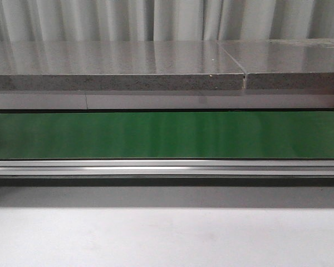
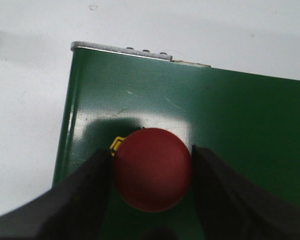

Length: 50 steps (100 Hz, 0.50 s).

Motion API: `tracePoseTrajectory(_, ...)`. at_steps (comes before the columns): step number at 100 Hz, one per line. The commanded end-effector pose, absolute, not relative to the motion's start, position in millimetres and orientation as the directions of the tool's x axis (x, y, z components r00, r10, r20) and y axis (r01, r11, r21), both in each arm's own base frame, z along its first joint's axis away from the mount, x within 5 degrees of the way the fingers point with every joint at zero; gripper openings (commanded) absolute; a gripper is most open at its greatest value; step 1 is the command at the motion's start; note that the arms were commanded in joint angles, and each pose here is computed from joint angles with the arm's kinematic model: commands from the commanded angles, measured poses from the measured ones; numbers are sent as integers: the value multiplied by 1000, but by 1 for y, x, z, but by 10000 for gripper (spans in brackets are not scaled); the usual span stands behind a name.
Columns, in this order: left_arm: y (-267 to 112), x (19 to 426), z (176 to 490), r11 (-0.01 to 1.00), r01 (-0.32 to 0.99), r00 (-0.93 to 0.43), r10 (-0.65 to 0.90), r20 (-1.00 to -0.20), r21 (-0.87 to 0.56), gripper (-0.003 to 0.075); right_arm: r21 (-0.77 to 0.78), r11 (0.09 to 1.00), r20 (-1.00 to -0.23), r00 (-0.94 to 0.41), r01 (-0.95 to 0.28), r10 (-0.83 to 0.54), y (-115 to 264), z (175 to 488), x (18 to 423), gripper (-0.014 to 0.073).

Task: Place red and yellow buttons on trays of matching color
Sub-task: 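Lower the red button onto the belt and open the left gripper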

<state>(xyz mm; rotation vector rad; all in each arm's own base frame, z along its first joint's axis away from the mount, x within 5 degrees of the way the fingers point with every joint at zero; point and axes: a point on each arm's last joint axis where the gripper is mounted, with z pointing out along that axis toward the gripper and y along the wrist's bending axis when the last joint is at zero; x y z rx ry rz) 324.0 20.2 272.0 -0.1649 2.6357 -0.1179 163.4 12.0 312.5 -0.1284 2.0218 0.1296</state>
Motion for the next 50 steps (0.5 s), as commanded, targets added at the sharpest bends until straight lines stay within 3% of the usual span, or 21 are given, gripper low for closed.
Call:
tracePoseTrajectory(1, 19, 324, 290, 989, -85, -831, -137, -539, -120, 510, 22, 991, -935, -354, -131, -26, 10, 329, 165, -66)
tracePoseTrajectory(10, 18, 323, 291, 989, -84, -834, -139, -535, -125, 622, 22, 991, -935, -354, -131, -26, 10, 329, 165, -66)
tracePoseTrajectory(26, 17, 322, 300, 989, -81, -818, -139, -559, -127, 622, 22, 991, -935, -354, -131, -26, 10, 329, 165, -66)
tracePoseTrajectory(50, 16, 325, 338, 987, -65, -761, -146, -632, -149, 622, 22, 991, -935, -354, -131, -26, 10, 329, 165, -66)
